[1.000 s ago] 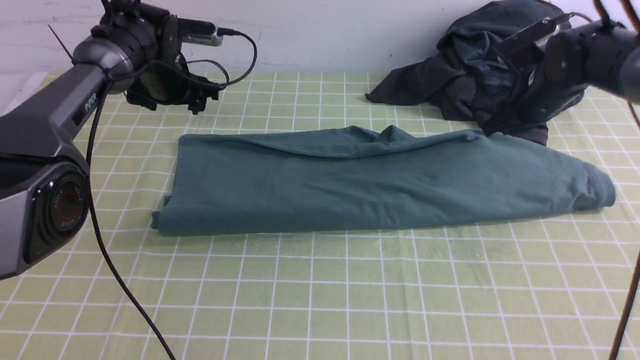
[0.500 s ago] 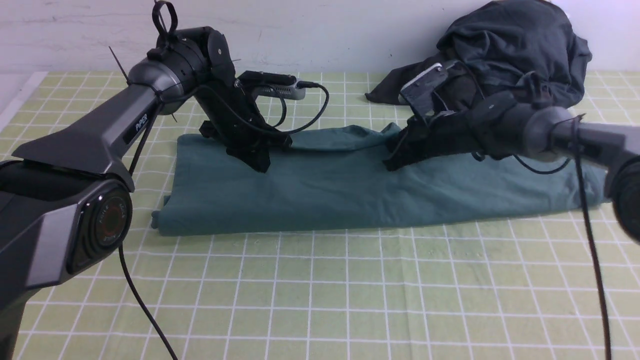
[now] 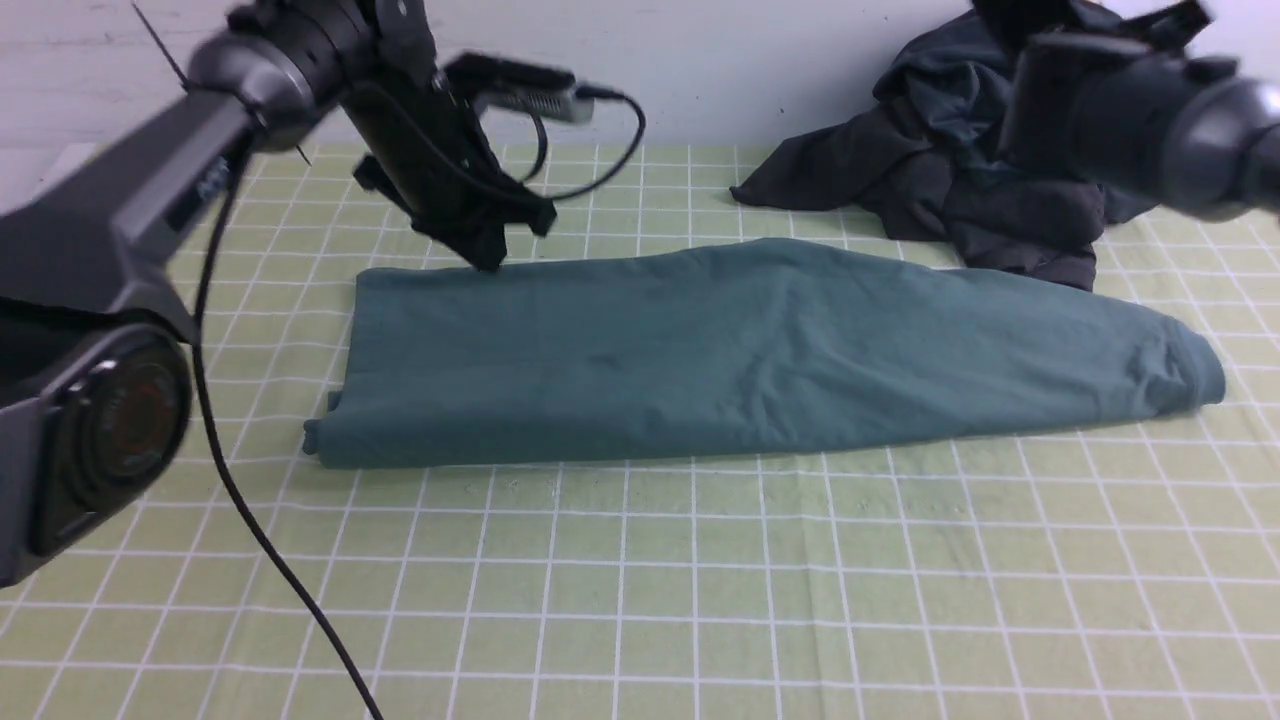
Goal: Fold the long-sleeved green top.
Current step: Use the right arm to clamp the right edge of the fabric
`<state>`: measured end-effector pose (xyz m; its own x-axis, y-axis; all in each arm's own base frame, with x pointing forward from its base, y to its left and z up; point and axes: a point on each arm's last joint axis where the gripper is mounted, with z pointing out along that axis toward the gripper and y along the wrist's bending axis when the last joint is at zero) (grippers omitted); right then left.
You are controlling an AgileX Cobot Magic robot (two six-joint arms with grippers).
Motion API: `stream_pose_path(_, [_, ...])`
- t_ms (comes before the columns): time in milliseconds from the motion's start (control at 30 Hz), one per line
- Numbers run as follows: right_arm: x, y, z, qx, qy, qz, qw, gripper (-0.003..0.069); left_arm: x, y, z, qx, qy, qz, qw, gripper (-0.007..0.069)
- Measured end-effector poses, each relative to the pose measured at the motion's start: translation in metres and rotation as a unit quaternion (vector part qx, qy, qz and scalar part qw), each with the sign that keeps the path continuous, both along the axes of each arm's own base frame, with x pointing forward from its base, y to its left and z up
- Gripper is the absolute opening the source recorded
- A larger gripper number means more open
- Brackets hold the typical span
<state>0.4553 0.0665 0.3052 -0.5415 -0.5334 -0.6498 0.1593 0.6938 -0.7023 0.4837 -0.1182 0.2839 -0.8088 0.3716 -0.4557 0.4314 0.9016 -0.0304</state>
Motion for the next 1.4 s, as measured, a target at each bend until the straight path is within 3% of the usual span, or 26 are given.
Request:
stream_pose_path(67, [-0.021, -0.006, 0.011, 0.005, -0.001, 0.003, 1.0, -0.0005, -0.012, 0.003, 0.027, -0.003, -0.022, 0.001, 1.0, -0.0003])
stream_pose_path(200, [-0.072, -0.014, 0.015, 0.142, -0.033, 0.091, 0.985, -0.0005, -0.057, 0.013, 0.088, -0.009, -0.064, -0.003, 0.998, -0.0003])
stream_pose_path(300, [-0.099, -0.001, -0.006, 0.304, -0.016, 0.21, 0.929, -0.0005, -0.087, 0.02, 0.107, -0.005, -0.069, -0.009, 0.998, -0.0003])
stream_pose_path(367, [-0.116, 0.017, -0.023, 0.402, 0.04, 0.31, 0.861, -0.0005, -0.112, 0.025, 0.12, -0.006, -0.073, -0.009, 0.997, -0.0003])
stream_pose_path(400, [-0.118, 0.018, -0.026, 0.41, 0.053, 0.315, 0.854, -0.0005, -0.117, 0.026, 0.122, -0.005, -0.074, -0.009, 0.997, -0.0003])
stream_pose_path(433, [-0.127, 0.028, -0.034, 0.435, 0.113, 0.361, 0.817, -0.0005, -0.134, 0.031, 0.128, -0.002, -0.076, -0.009, 0.997, -0.0003])
stream_pose_path(467, [-0.133, 0.033, -0.04, 0.436, 0.168, 0.381, 0.798, -0.0005, -0.145, 0.033, 0.131, -0.003, -0.081, -0.008, 0.997, -0.0003])
stream_pose_path(533, [-0.14, 0.031, -0.052, 0.412, 0.288, 0.372, 0.78, -0.0005, -0.175, 0.04, 0.138, -0.01, -0.112, -0.003, 0.994, -0.0003])
stream_pose_path(600, [-0.136, 0.017, -0.059, 0.369, 0.34, 0.286, 0.816, -0.0004, -0.195, 0.045, 0.143, -0.021, -0.156, 0.005, 0.988, -0.0003])
stream_pose_path(633, [-0.135, 0.016, -0.059, 0.381, 0.338, 0.276, 0.815, -0.0004, -0.196, 0.045, 0.144, -0.024, -0.167, 0.007, 0.986, -0.0003])
stream_pose_path(667, [-0.13, 0.007, -0.06, 0.355, 0.347, 0.237, 0.835, -0.0003, -0.207, 0.048, 0.145, -0.033, -0.187, 0.014, 0.982, -0.0003])
stream_pose_path(700, [-0.117, -0.013, -0.06, 0.339, 0.339, 0.155, 0.864, 0.0004, -0.223, 0.052, 0.144, -0.049, -0.224, 0.027, 0.973, -0.0003])
stream_pose_path(733, [-0.11, -0.021, -0.058, 0.335, 0.328, 0.125, 0.875, 0.001, -0.228, 0.054, 0.139, -0.053, -0.23, 0.032, 0.971, -0.0003])
stream_pose_path(767, [-0.108, -0.024, -0.06, 0.335, 0.327, 0.117, 0.876, 0.0015, -0.232, 0.055, 0.14, -0.054, -0.237, 0.033, 0.97, -0.0003])
stream_pose_path(833, [-0.083, -0.05, -0.062, 0.348, 0.296, 0.043, 0.889, 0.0061, -0.252, 0.06, 0.126, -0.055, -0.247, 0.038, 0.967, -0.0003])
stream_pose_path(900, [-0.065, -0.066, -0.067, 0.367, 0.28, 0.009, 0.887, 0.0117, -0.266, 0.064, 0.11, -0.043, -0.246, 0.037, 0.968, -0.0003])
stream_pose_path(1033, [-0.031, -0.096, -0.082, 0.416, 0.255, -0.041, 0.872, 0.03, -0.293, 0.076, 0.067, 0.004, -0.259, 0.031, 0.965, -0.0003])
stream_pose_path(1067, [-0.028, -0.099, -0.081, 0.421, 0.252, -0.044, 0.871, 0.0309, -0.296, 0.077, 0.062, 0.005, -0.257, 0.031, 0.966, -0.0003])
stream_pose_path(1100, [-0.02, -0.11, -0.088, 0.439, 0.249, -0.064, 0.861, 0.0391, -0.308, 0.081, 0.048, 0.012, -0.268, 0.03, 0.963, -0.0003])
stream_pose_path(1167, [-0.012, -0.12, -0.096, 0.453, 0.248, -0.081, 0.852, 0.0456, -0.318, 0.084, 0.037, 0.015, -0.282, 0.029, 0.959, -0.0003])
stream_pose_path(1267, [-0.007, -0.139, -0.112, 0.48, 0.246, -0.112, 0.835, 0.0506, -0.333, 0.087, 0.022, 0.011, -0.306, 0.029, 0.952, -0.0003])
stream_pose_path(1400, [-0.006, -0.154, -0.14, 0.509, 0.256, -0.15, 0.808, 0.0501, -0.34, 0.088, 0.016, -0.003, -0.357, 0.03, 0.934, -0.0003])
